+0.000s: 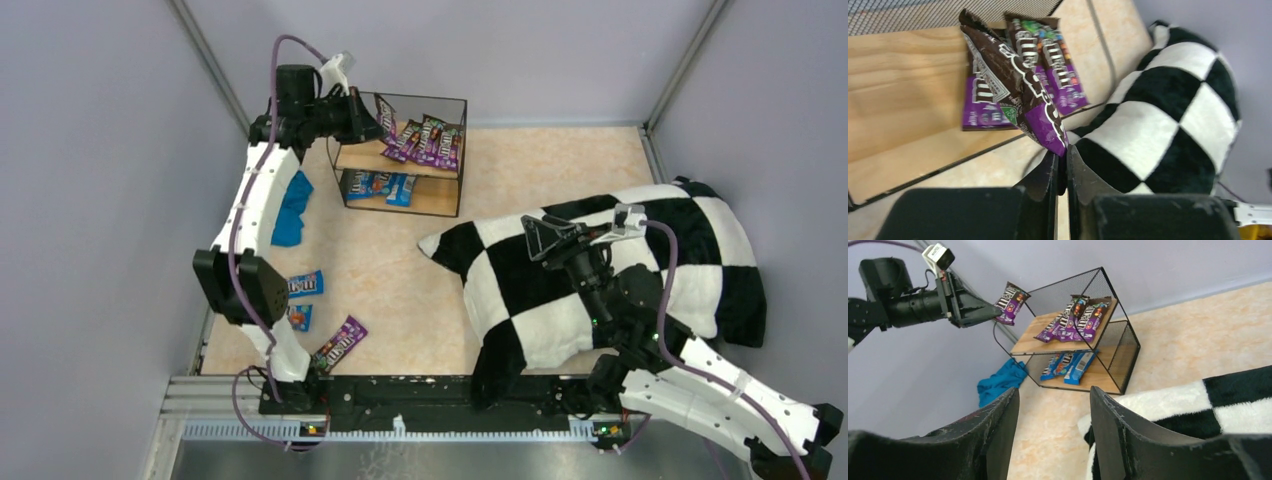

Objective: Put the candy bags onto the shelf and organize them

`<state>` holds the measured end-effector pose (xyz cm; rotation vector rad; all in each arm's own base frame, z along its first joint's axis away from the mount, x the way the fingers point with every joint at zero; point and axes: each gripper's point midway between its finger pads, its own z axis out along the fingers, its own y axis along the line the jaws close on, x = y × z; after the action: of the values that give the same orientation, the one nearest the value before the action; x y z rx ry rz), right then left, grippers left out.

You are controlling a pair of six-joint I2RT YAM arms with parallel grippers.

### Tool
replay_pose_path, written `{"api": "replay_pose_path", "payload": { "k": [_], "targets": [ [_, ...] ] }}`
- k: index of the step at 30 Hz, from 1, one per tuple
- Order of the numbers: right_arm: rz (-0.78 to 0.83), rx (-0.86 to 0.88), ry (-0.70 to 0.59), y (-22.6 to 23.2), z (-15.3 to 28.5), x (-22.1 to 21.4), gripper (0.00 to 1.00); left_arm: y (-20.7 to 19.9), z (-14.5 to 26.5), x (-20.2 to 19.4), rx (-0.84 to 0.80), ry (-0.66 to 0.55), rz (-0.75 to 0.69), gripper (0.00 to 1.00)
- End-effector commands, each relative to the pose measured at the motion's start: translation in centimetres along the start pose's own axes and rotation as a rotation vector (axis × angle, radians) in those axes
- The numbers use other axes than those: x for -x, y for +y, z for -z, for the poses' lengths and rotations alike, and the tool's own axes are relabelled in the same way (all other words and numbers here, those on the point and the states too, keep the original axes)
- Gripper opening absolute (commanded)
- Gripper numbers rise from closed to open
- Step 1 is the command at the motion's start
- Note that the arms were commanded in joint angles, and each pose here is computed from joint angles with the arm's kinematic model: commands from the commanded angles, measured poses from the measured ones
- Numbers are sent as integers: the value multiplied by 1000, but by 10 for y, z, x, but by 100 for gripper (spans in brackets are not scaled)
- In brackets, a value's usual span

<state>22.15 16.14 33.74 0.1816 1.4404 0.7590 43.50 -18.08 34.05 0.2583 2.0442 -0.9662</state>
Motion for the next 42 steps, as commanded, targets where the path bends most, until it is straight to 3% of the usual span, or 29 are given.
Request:
{"api": "replay_pose_path", "payload": {
  "k": [1, 9, 26, 29, 35, 42],
  "targets": [
    [60, -17, -49, 5, -8, 22, 55, 35, -11, -2, 80, 76, -136, 0],
    [95, 7, -10, 14, -21, 6, 59, 83, -36, 3, 169, 108, -172, 0],
    [118, 23, 18, 18, -31, -11, 63, 116, -48, -23, 45, 184, -36, 0],
    [120, 26, 21, 18, -31, -12, 63, 121, -48, -24, 51, 184, -7, 8],
    [122, 22, 25, 17, -32, -14, 64, 129, -45, -23, 94, 177, 48, 42],
    [121, 25, 39, 18, -33, -19, 65, 126, -45, -30, 96, 173, 125, 54]
  ]
}}
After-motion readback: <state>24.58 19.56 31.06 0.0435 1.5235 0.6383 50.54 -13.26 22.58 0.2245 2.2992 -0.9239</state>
